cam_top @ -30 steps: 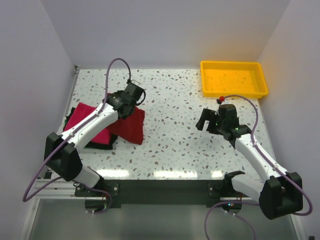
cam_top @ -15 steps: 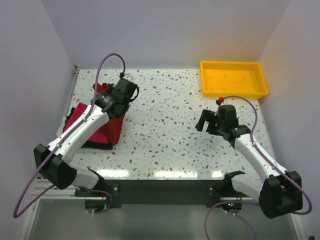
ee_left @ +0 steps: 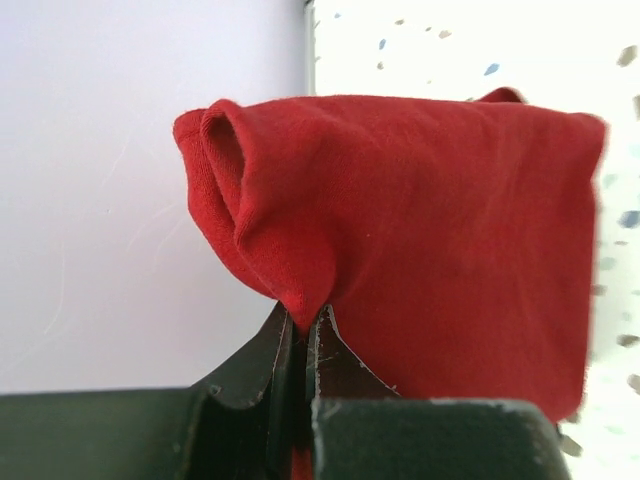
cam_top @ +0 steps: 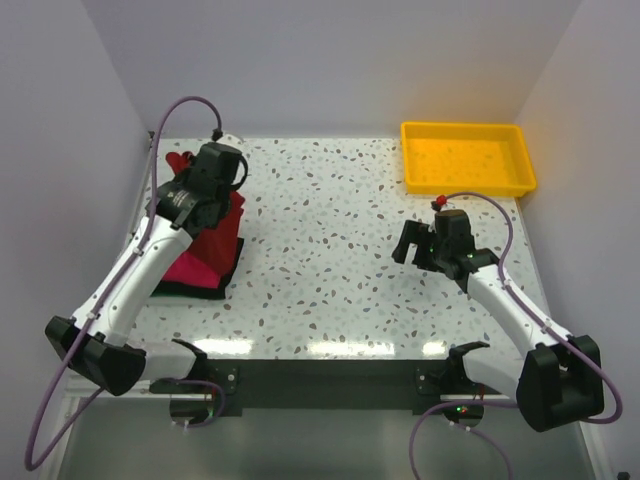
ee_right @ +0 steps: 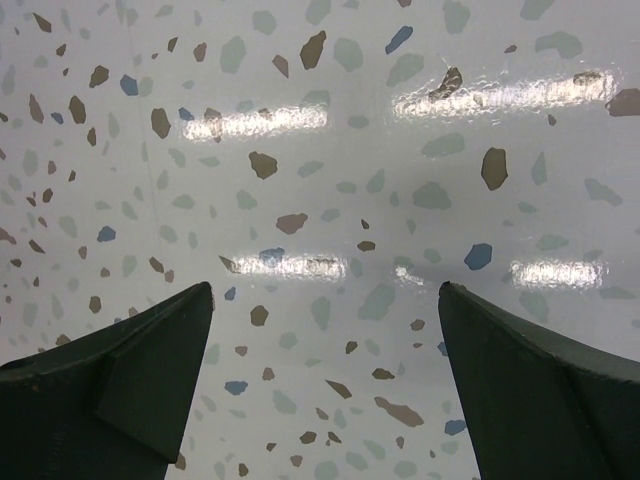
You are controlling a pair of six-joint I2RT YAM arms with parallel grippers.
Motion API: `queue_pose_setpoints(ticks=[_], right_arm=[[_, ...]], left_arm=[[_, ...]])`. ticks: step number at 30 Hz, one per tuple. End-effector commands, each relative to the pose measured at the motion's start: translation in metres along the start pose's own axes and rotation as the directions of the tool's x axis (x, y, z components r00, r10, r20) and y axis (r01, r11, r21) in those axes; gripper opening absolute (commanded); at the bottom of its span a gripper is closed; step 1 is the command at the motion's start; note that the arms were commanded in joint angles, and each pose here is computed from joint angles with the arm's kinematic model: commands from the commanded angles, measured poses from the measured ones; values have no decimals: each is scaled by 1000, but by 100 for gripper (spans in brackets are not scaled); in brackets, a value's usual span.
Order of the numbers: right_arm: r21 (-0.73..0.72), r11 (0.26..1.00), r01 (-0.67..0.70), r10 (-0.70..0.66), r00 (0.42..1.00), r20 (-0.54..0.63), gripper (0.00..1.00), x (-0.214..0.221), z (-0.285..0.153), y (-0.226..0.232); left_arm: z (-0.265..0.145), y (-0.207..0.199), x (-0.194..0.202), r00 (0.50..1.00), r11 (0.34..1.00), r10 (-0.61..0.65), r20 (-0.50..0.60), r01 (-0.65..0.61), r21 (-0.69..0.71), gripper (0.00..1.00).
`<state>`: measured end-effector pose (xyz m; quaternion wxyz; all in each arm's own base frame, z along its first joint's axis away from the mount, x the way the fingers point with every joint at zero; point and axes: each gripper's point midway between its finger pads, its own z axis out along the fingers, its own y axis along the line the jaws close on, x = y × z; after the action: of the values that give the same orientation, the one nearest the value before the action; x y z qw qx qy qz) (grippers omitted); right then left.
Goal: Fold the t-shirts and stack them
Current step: Neatly place the folded tshirt to the corner
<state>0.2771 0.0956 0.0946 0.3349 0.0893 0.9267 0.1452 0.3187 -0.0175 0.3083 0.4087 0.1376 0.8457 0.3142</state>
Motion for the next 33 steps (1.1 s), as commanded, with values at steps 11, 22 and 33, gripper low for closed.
queue_pose_setpoints(ticks=[11, 22, 33], right_arm=[[29, 1000, 6, -7, 1000, 17, 99, -9, 4, -3], [42, 999, 8, -9, 1000, 19, 99, -9, 3, -5], [32, 999, -7, 2, 988, 152, 99, -34, -25, -1]], left_arm=[[95, 22, 82, 944, 948, 143, -297, -217, -233, 0], [136, 54, 123, 876, 891, 43, -480, -252, -379, 100], [56, 28, -48, 675, 661, -737, 43, 705, 258, 100]])
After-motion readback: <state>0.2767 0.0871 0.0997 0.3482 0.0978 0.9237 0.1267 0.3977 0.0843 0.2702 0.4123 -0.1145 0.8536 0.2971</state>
